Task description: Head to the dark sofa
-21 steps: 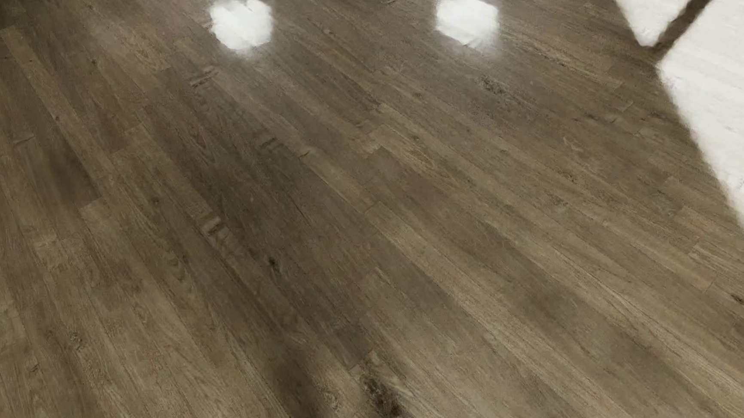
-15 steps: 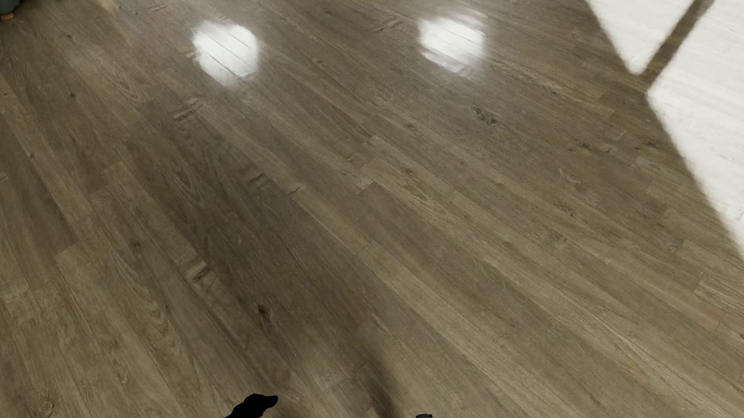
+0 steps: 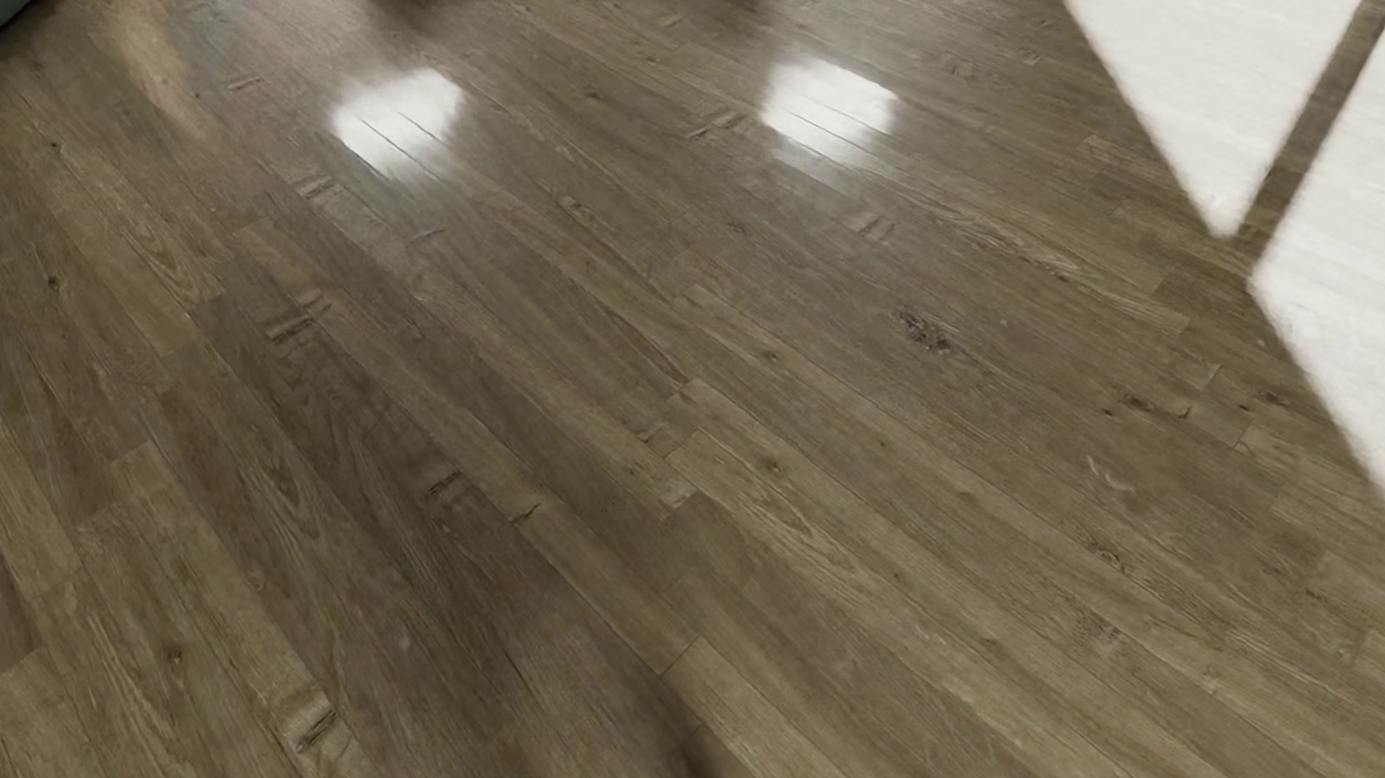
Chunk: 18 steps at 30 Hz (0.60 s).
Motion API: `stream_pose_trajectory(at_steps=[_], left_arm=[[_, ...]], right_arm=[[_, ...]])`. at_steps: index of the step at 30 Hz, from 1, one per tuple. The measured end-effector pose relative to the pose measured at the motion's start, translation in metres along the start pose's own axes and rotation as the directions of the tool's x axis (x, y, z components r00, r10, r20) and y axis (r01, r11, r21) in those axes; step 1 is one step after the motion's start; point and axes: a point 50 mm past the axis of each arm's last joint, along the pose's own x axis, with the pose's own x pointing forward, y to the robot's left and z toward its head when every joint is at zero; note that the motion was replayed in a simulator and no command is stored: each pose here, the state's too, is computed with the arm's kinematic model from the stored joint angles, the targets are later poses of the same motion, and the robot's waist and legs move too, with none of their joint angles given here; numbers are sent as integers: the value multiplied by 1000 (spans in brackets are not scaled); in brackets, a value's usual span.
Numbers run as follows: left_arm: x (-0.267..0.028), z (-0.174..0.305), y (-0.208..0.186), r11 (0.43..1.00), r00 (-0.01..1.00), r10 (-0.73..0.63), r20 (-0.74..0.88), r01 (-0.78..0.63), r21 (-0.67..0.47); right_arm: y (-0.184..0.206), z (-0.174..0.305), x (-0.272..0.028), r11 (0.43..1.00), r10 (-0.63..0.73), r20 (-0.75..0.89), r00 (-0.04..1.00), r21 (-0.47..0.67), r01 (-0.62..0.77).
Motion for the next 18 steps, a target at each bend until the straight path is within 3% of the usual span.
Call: stream_pose_trajectory(at_steps=[2,5,7,12,15,18], left_arm=[[-4,-2,8,1000,999,22,37,-23,17],[-15,-15,21,954,978,199,-60,-208,-218],[-19,-17,21,908,961,250,-122,-276,-315],[-13,-13,10,972,988,137,-76,-149,-181],[-15,-19,-3,957,981,130,-144,-162,-240],[-15,-23,-20,954,975,66,-213,-124,-273]], right_arm=[[-11,30,8,999,-14,122,992,-43,20],[-35,76,18,991,-58,280,958,-102,90],[-52,104,21,983,-94,371,924,-113,145],[-72,151,14,970,-143,531,836,-91,224],[-64,152,12,968,-108,532,840,-135,211],[-43,117,16,977,-58,395,917,-164,133]])
